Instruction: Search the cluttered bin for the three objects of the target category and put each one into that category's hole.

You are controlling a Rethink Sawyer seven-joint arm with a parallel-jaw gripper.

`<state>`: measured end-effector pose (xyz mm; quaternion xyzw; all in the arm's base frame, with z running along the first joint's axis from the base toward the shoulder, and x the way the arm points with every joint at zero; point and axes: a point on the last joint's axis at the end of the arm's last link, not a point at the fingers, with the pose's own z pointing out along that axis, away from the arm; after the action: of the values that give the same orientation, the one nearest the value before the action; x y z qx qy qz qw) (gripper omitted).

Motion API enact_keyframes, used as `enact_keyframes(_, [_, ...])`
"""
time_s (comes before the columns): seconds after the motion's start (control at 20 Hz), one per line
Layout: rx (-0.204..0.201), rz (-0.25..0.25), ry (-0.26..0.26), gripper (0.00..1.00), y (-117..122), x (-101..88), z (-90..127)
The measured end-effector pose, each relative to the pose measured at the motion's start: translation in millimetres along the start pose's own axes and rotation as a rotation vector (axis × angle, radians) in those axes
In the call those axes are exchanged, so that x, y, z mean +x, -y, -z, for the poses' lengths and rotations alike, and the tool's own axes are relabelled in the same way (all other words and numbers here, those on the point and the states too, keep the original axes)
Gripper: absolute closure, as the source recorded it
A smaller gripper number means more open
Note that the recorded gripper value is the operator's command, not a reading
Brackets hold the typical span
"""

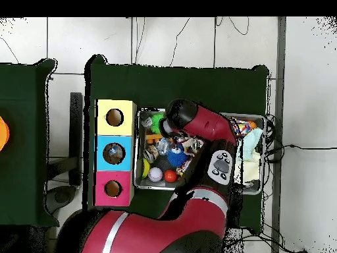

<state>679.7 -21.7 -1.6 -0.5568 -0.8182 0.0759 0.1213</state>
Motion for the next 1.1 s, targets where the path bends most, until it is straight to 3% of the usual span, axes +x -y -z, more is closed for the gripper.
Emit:
enact_keyframes(0.55, [-0.034,0.043,0.031,0.00,-20,20.8,23])
enact_keyframes(1.1, [-0.034,0.062,0.035,0.00,-25,33.4,24])
